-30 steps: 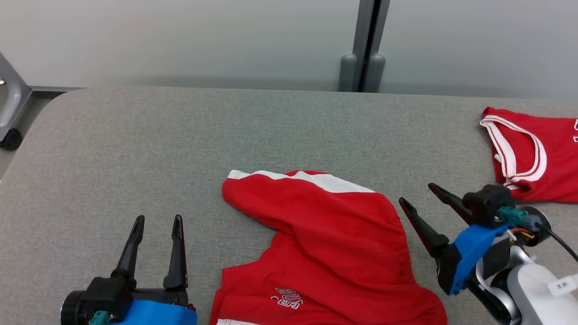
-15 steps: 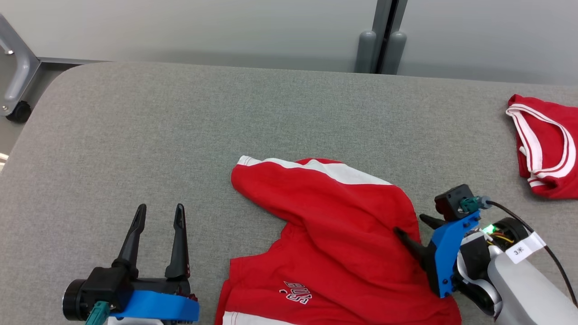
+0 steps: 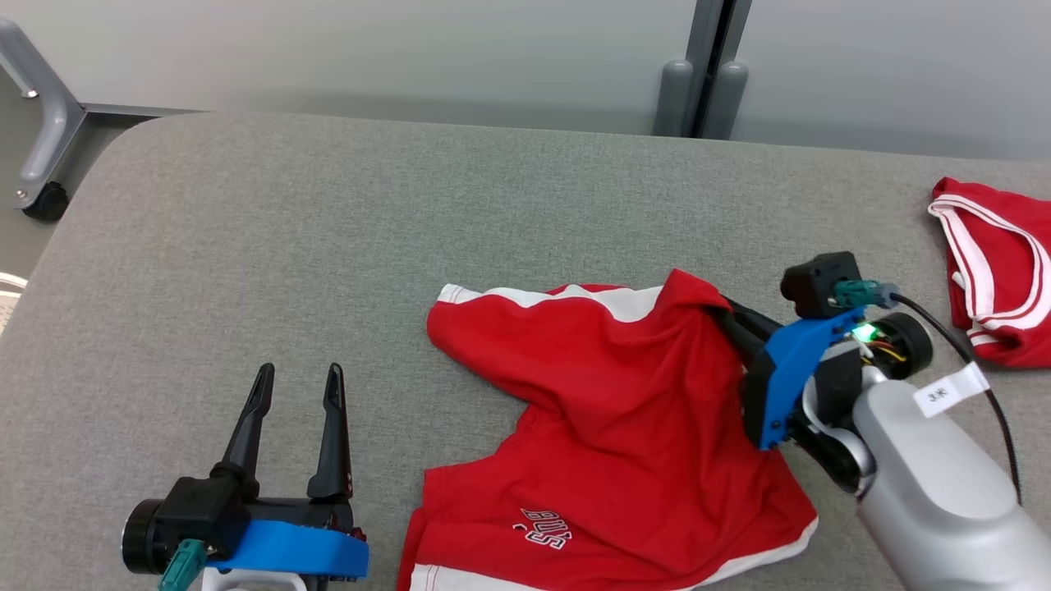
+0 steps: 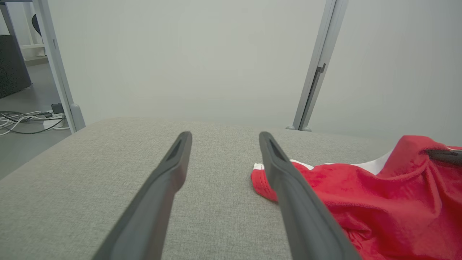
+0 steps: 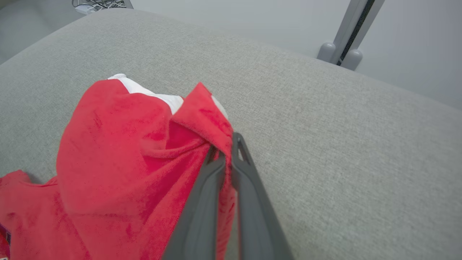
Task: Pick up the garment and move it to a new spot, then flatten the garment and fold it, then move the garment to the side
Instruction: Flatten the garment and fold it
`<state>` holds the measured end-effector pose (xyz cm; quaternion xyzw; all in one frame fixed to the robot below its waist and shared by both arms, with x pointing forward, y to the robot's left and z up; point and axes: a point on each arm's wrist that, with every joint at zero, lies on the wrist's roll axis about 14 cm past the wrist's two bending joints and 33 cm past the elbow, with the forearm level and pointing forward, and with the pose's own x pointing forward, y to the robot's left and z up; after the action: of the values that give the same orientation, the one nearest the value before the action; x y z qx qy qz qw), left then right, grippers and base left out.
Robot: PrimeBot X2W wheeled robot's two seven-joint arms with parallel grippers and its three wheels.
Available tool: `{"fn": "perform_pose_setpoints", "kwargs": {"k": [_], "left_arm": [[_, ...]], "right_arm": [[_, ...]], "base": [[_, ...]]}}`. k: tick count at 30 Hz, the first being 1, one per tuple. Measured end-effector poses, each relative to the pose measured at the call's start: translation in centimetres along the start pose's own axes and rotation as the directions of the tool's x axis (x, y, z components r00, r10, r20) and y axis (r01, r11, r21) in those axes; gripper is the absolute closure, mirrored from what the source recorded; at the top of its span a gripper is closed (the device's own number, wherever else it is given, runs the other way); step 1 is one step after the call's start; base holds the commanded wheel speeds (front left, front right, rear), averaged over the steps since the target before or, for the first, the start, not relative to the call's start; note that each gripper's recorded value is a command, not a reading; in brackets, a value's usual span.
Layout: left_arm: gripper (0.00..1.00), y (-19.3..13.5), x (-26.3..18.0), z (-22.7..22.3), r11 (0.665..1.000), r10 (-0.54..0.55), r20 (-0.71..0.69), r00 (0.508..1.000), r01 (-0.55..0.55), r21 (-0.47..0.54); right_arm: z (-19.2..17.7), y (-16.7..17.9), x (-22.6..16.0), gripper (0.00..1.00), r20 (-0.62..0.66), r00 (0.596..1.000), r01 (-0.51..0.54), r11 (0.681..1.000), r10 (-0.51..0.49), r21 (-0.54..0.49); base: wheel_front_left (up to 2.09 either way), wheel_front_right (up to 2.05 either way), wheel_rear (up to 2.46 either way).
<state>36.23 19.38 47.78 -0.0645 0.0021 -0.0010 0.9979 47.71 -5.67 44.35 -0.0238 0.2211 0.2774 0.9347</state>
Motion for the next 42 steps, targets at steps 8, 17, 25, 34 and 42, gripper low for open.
{"fn": "perform_pose_setpoints", "kwargs": {"k": [8, 17, 25, 34, 42], "left_arm": [[0.0, 0.2, -0.3, 0.1, 1.0, 0.007, 0.001, 1.0, -0.007, 0.0], [0.0, -0.2, -0.3, 0.4, 1.0, -0.008, 0.012, 1.0, 0.008, -0.001], [0.0, -1.8, -0.3, 0.6, 0.998, -0.061, 0.022, 0.998, 0.06, 0.006], [0.0, -3.1, -0.5, 1.0, 0.994, -0.108, 0.034, 0.994, 0.108, 0.016], [0.0, -3.6, -1.4, 1.2, 0.991, -0.133, 0.035, 0.991, 0.131, 0.04]], "right_arm": [[0.1, 2.5, 2.1, 1.0, 0.033, 0.999, -0.012, 1.0, 0.011, 0.012], [-0.9, 1.6, 0.7, 0.0, 0.101, 0.994, 0.046, 0.998, -0.051, 0.05], [-0.4, -2.1, -3.9, 0.0, 0.245, 0.957, 0.141, 0.987, -0.156, 0.079], [0.8, -6.0, -10.7, 0.0, 0.394, 0.868, 0.274, 0.953, -0.302, 0.127], [0.5, -5.0, -15.5, 0.0, 0.48, 0.794, 0.341, 0.927, -0.374, 0.157]], "base": [[0.0, 0.0, 0.0], [0.0, 0.0, 0.0], [0.0, 0.0, 0.0], [0.0, 0.0, 0.0], [0.0, 0.0, 0.0]]}}
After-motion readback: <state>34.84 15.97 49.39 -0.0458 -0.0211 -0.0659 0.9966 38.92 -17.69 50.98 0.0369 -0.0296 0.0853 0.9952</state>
